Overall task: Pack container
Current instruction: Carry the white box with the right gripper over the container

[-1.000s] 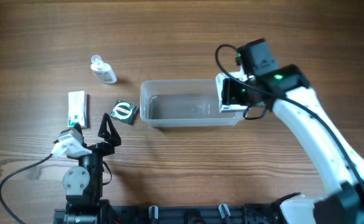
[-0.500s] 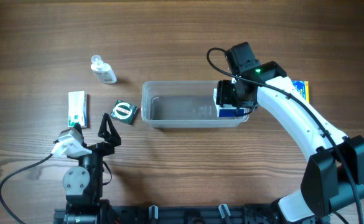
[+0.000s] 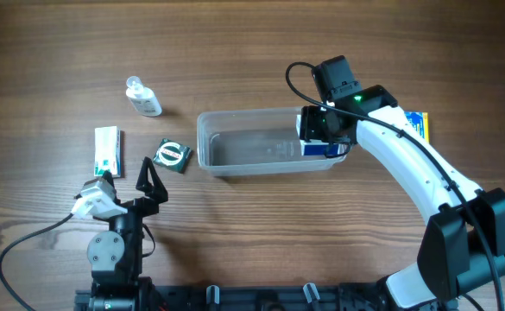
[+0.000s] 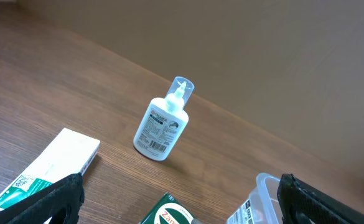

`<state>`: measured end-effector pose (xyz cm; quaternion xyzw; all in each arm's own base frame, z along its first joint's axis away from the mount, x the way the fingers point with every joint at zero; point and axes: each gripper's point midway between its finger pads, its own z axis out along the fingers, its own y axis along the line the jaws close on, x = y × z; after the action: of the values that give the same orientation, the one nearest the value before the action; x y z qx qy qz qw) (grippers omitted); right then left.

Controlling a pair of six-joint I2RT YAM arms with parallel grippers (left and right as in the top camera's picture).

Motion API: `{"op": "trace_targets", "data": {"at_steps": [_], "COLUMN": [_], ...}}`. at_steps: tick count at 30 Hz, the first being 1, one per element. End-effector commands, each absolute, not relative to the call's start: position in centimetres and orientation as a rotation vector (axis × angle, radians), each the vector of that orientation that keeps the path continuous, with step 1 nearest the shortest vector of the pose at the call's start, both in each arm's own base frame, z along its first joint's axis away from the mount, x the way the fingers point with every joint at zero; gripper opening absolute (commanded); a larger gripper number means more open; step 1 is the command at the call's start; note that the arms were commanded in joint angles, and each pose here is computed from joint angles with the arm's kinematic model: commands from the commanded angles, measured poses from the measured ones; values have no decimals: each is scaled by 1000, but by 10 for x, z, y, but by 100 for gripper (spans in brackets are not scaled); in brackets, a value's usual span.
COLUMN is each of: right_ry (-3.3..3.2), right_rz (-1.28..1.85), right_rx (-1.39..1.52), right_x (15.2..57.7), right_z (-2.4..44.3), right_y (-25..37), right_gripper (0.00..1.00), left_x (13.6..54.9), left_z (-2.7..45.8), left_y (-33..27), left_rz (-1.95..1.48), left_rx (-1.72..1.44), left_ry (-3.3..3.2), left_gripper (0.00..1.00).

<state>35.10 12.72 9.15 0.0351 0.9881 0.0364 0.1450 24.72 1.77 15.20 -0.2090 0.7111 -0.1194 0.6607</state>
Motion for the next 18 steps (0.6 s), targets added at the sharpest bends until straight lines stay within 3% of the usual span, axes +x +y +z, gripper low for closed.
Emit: {"op": "trace_targets", "data": {"at_steps": [1,18], "right_ry": [2823,2698], "right_rz": [-5,12], "right_rx": [88,59], "right_x": [356,364], "right_z": [89,130], "right_y": [116,114], "right_gripper": [71,70], "left_x": [247,247], "left_z": [151,151], "left_y": [18,18], "left_rz": [-262,-262], "left_rx": [-468,-468], "left_ry": [1613,1613], "left_gripper": [100,100]}}
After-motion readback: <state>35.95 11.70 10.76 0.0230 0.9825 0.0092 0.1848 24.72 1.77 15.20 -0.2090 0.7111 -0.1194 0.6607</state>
